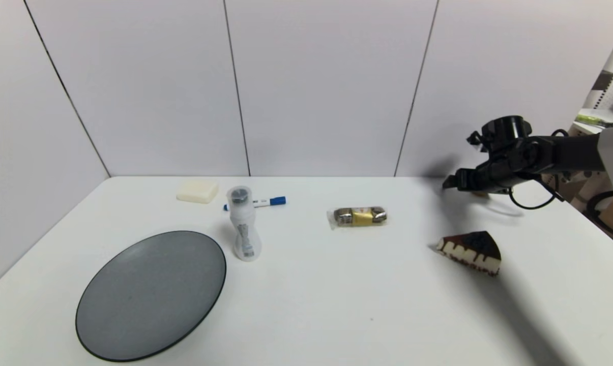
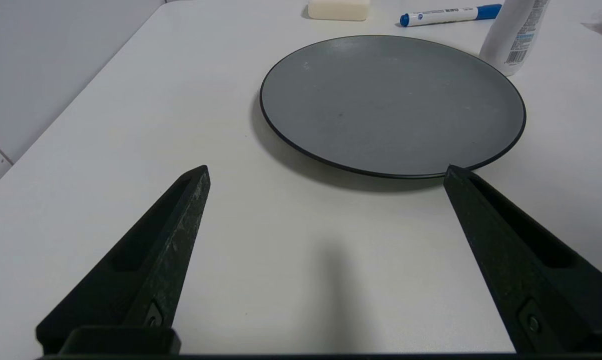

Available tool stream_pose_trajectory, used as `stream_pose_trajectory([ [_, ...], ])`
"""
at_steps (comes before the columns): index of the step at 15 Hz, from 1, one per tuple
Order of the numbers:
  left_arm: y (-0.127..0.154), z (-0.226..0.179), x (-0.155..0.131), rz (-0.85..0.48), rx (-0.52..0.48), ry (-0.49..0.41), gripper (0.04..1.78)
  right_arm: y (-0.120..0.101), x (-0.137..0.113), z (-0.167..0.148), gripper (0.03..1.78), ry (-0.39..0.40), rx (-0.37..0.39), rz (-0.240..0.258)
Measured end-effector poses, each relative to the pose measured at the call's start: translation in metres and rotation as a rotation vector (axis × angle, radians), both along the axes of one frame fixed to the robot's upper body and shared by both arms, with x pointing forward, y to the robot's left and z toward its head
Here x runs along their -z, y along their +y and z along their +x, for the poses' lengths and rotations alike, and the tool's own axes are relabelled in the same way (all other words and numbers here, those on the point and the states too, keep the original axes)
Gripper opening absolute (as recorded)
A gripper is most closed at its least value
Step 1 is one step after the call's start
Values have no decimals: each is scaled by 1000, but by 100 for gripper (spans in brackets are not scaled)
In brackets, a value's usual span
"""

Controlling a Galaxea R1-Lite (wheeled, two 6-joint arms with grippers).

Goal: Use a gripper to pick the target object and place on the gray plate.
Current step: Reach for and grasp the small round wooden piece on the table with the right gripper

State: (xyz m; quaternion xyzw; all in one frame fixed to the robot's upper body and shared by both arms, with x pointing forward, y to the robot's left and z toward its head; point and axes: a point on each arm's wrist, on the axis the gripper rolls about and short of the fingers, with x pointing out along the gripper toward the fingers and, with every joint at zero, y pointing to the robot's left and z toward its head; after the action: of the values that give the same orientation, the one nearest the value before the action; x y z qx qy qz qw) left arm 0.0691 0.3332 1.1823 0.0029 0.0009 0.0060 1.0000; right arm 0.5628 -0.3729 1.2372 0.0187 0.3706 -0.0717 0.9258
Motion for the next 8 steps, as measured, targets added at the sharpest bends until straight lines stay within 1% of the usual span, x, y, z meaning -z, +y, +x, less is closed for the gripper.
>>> stream_pose_trajectory([
  [8, 0, 0, 0, 0, 0, 0, 169, -1, 0, 0, 171, 2, -2, -7],
])
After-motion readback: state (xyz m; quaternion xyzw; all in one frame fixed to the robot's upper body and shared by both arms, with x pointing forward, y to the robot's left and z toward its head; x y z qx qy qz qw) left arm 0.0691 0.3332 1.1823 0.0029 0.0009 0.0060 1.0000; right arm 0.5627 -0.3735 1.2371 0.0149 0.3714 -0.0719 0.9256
